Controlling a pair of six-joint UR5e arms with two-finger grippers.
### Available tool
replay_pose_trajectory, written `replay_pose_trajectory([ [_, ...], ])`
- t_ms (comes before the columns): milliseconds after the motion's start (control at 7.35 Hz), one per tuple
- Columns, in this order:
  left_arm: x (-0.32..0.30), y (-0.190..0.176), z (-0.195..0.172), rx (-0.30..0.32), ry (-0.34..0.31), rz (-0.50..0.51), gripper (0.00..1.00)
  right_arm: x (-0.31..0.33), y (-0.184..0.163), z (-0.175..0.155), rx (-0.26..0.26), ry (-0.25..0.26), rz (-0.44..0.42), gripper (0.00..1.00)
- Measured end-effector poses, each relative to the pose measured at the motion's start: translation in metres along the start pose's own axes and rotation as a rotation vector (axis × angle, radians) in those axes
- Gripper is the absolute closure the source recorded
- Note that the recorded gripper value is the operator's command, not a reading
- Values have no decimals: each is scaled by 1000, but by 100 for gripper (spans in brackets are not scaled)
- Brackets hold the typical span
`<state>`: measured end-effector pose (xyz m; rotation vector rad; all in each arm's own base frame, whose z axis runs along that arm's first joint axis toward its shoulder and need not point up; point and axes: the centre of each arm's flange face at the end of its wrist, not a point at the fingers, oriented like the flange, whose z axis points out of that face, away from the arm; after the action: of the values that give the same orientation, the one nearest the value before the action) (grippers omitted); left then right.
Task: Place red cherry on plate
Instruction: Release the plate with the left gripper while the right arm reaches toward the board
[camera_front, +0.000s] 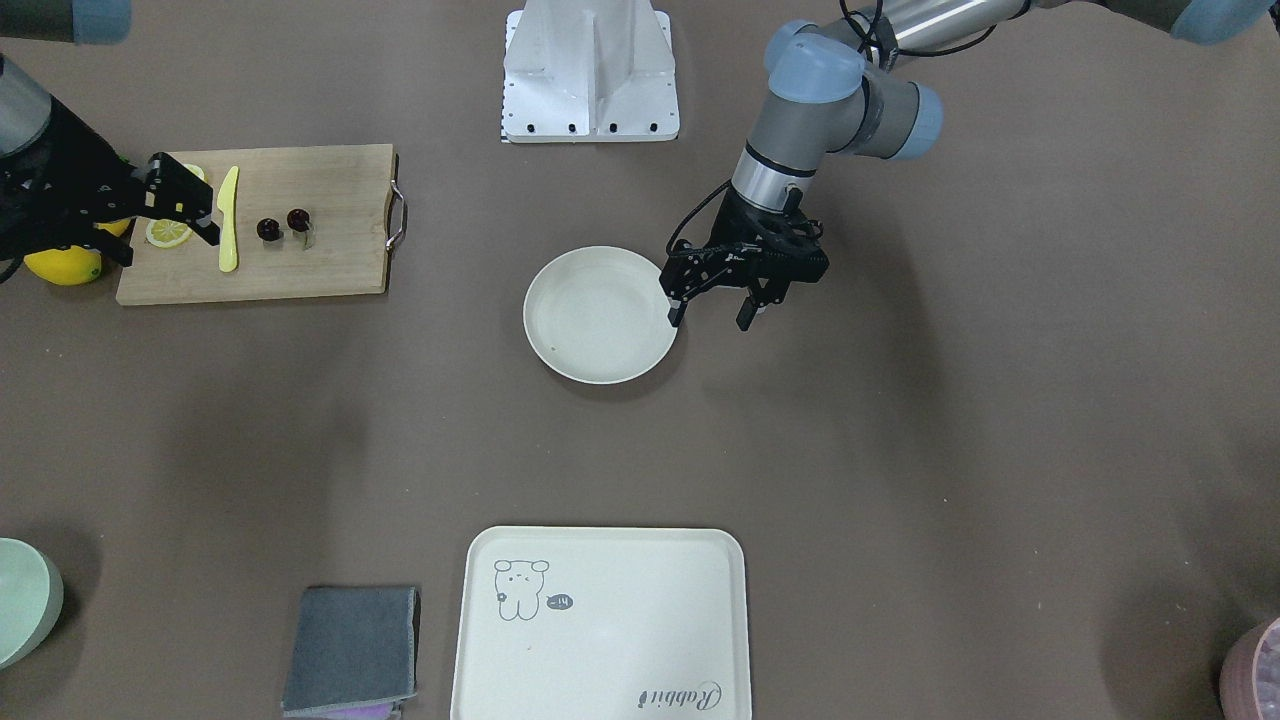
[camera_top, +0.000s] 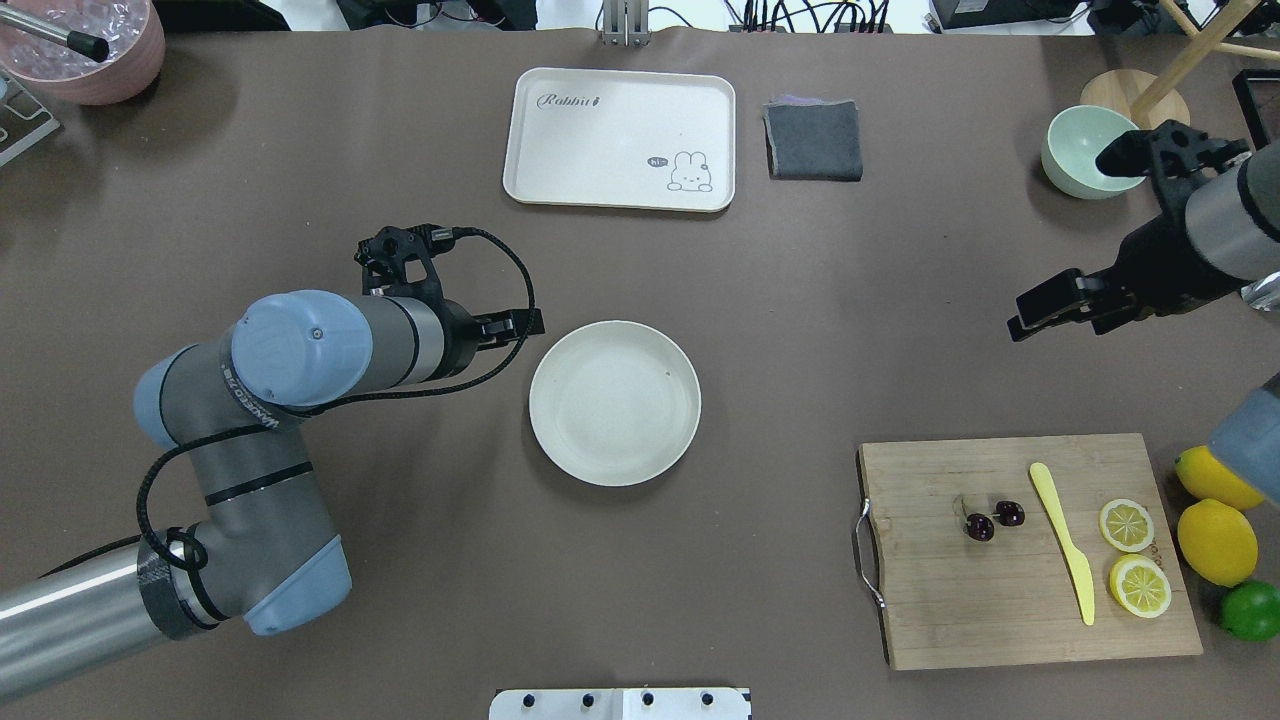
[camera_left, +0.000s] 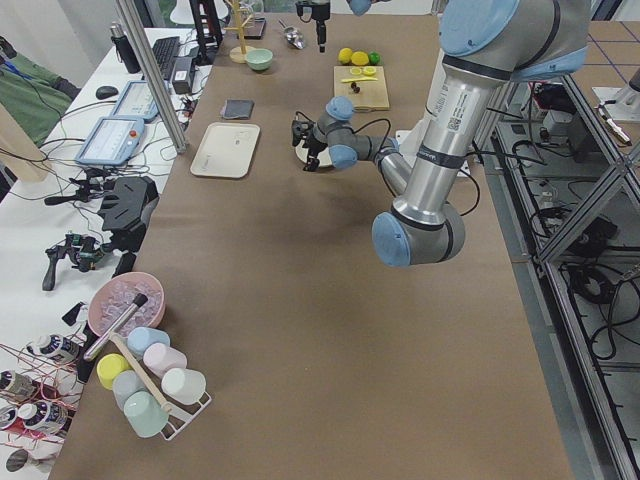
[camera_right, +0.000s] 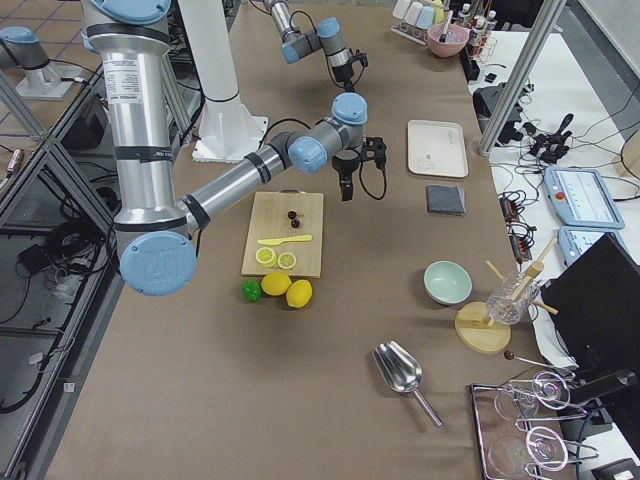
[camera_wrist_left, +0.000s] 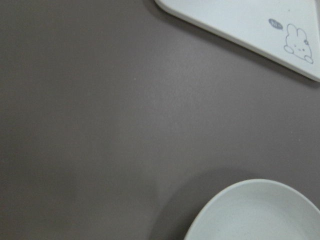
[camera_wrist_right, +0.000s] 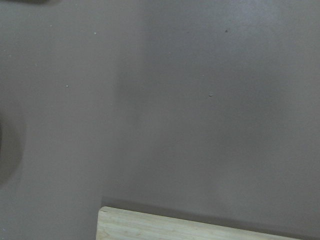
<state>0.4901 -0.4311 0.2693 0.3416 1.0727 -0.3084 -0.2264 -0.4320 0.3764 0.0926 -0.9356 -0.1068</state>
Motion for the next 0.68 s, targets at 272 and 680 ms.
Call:
replay_pose_trajectory([
  [272, -5, -24, -13, 7, -28, 14, 2, -10, 36, 38, 11, -11, 4, 0],
  [680, -15, -40, -15, 17, -47, 46, 2, -10, 98, 88, 3, 6, -49, 0],
])
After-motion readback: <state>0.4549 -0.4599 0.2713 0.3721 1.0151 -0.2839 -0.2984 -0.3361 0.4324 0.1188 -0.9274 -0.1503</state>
